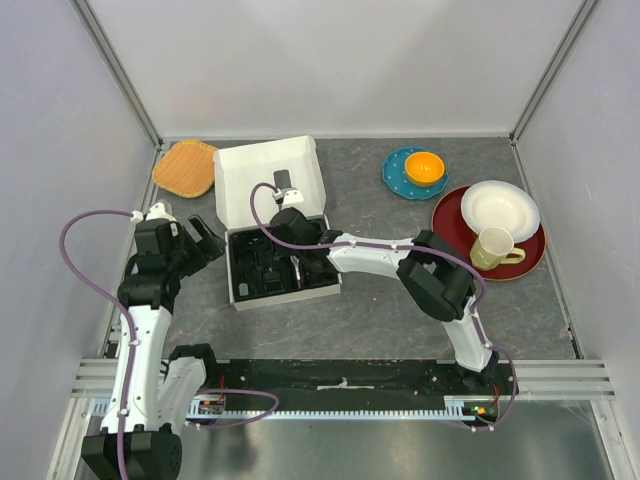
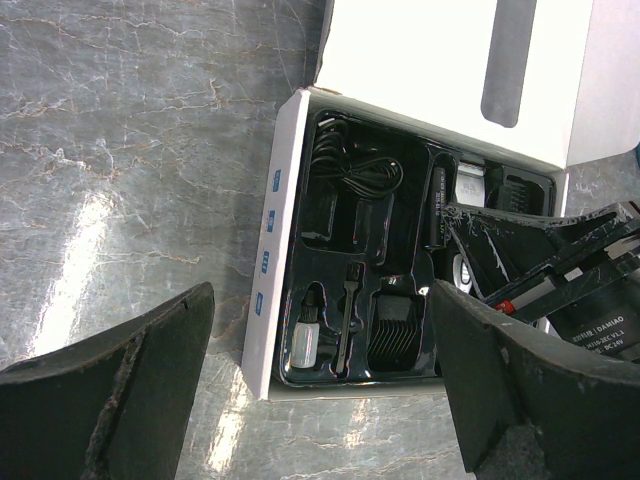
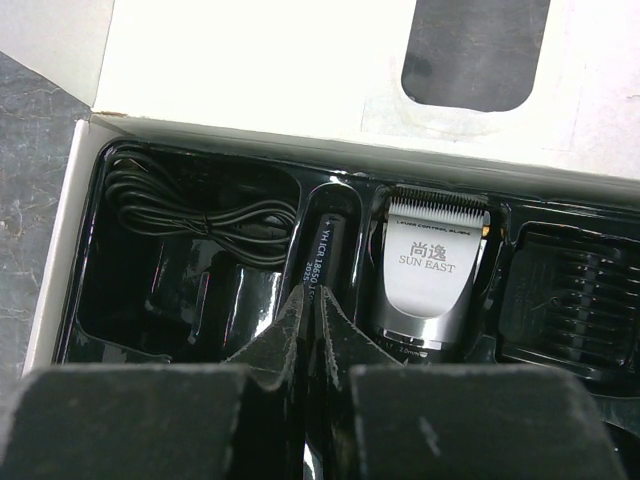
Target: Sort the hair-cutting tools
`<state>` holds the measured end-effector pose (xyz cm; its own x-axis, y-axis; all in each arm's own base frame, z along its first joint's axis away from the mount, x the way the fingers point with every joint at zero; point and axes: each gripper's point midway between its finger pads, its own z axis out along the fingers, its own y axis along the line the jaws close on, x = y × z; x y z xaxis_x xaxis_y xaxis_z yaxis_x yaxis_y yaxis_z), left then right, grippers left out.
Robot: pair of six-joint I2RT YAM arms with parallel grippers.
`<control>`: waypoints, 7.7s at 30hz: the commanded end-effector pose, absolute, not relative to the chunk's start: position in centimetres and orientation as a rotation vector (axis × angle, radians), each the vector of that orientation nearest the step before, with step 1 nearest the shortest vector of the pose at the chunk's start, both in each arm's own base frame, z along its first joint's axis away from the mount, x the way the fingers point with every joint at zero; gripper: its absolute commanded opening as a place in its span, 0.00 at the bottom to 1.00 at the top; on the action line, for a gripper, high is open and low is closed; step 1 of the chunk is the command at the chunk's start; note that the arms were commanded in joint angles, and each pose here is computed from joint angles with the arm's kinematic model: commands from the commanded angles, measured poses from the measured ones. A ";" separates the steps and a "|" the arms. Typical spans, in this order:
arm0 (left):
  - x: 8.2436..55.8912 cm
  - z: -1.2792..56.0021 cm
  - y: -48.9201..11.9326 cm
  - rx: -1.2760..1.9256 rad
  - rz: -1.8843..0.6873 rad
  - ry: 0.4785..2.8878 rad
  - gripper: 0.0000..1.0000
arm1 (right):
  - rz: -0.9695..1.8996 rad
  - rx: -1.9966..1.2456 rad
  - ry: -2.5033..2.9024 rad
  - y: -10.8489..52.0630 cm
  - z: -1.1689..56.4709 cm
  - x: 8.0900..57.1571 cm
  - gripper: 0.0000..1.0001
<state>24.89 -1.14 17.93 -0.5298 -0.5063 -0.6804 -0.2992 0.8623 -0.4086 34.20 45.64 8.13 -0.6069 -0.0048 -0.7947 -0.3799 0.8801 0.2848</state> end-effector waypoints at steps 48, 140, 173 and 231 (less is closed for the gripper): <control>34.0 18.2 3.6 -0.991 -0.176 2.091 0.77 | 0.520 0.270 2.100 21.8 18.4 40.0 0.52; 33.7 15.5 2.7 -0.878 -0.357 2.063 0.54 | 0.822 0.075 2.164 28.8 16.0 39.4 0.45; 32.2 13.1 -1.3 -0.793 -0.575 2.114 0.43 | 0.828 0.097 2.204 30.1 14.7 37.6 0.42; 31.0 18.3 2.9 -0.872 -0.330 1.893 0.66 | 0.568 0.128 2.021 25.9 20.7 39.3 0.63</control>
<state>29.25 2.56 13.84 -0.3424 -0.7169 -0.6073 -0.5061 0.6853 -0.5236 37.51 25.60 14.81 -0.6207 0.2997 -0.7245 -0.0865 0.8922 0.4432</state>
